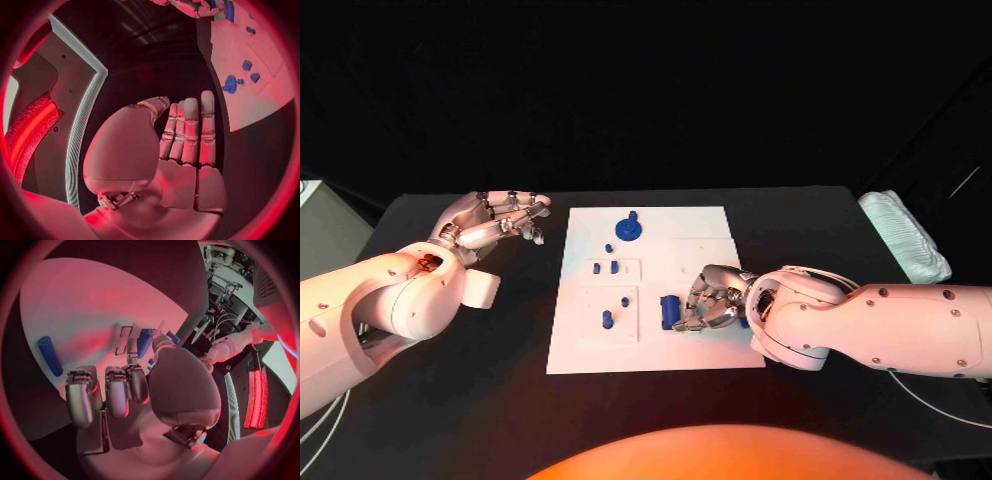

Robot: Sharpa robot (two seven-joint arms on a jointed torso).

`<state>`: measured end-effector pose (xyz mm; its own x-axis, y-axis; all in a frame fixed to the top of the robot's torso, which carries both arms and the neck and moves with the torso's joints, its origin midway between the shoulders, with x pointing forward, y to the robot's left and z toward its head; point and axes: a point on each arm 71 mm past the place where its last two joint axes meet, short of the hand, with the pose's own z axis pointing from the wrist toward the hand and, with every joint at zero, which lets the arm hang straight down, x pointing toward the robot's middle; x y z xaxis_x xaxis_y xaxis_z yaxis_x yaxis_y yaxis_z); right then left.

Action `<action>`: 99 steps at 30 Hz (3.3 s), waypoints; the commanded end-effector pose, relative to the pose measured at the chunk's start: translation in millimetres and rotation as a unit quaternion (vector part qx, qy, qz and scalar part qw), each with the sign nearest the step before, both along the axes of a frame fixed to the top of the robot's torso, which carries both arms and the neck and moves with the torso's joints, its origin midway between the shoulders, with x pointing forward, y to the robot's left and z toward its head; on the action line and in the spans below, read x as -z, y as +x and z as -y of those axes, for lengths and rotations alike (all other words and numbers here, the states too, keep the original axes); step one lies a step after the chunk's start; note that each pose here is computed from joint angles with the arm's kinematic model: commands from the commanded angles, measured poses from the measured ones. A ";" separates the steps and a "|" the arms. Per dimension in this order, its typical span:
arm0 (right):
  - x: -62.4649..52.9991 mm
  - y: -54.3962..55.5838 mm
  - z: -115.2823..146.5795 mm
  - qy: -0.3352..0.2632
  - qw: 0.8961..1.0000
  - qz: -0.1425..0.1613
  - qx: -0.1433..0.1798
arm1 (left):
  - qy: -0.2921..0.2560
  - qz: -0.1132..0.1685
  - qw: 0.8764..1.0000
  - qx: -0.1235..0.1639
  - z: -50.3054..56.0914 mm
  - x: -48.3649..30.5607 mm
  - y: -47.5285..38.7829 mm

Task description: Assemble the parts on the task board

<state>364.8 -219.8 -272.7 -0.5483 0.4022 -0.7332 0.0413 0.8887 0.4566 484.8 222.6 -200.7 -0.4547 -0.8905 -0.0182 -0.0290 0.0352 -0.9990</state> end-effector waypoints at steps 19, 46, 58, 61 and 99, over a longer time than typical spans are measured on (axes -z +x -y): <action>0.7 4.2 -1.7 -0.019 0.999 0.029 0.003 | -0.005 0.001 1.000 0.006 2.5 -1.0 -0.3; -27.5 1.9 47.8 0.068 0.992 0.094 0.052 | -0.006 0.002 1.000 0.007 4.0 -0.6 0.6; -36.4 -14.0 99.2 -0.055 0.992 0.092 0.068 | -0.007 0.003 1.000 0.006 -0.6 -3.1 -4.8; -38.3 -17.0 103.8 -0.066 0.991 0.096 0.073 | -0.008 0.003 1.000 0.007 -1.0 -3.6 -6.0; 5.6 -20.9 76.5 -0.101 0.993 0.033 0.043 | -0.008 0.003 1.000 0.007 -2.9 -4.1 -7.8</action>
<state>344.2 -296.8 -276.2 -0.4504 0.3118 -0.8366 0.1075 0.9492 0.2959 477.4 226.9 -197.8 -0.4594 -0.8881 -0.0143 -0.0294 0.0313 -0.9991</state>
